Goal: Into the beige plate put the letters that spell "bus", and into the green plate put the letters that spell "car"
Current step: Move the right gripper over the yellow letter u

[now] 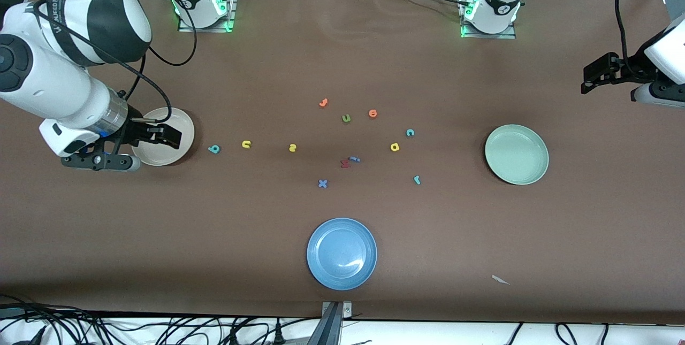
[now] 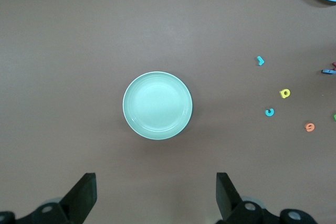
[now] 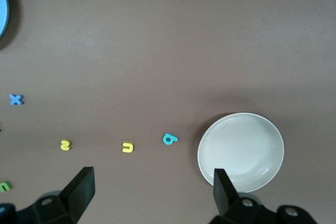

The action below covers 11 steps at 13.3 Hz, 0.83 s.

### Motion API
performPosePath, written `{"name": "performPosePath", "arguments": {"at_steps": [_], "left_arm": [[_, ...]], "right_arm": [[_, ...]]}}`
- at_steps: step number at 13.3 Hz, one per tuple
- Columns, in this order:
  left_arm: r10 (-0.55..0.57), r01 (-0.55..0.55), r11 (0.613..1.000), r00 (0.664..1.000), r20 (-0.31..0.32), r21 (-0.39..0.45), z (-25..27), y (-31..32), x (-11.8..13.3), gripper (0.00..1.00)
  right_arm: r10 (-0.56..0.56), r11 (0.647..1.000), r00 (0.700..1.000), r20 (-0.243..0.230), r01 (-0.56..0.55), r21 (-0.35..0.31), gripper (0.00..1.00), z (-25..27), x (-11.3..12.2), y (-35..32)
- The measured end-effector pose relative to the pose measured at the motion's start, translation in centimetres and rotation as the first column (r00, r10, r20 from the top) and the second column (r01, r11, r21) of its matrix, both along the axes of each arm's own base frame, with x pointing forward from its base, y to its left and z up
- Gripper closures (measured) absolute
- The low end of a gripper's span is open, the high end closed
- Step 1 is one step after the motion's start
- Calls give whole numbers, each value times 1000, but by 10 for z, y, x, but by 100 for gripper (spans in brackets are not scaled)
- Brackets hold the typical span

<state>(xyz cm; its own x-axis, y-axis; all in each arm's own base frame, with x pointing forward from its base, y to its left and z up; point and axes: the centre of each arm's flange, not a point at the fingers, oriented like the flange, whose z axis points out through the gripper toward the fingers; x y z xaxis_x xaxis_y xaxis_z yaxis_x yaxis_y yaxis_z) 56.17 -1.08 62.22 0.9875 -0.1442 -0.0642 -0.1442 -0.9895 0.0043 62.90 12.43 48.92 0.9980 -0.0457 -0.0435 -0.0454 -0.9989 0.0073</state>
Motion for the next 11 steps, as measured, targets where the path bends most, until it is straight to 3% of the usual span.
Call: {"name": "performPosePath", "arguments": {"at_steps": [6,9,11], "left_arm": [[0,0,1000,1000,0,0,0,0,0,0],[0,0,1000,1000,-1,0,0,0,0,0],[0,0,1000,1000,-1,0,0,0,0,0]], "right_arm": [[31,999,998,-55,-32,-18,0,-35,-8,58],[35,999,995,-91,-38,-31,0,-74,-12,75],[36,999,996,-85,-39,-31,0,-112,-18,79]]}}
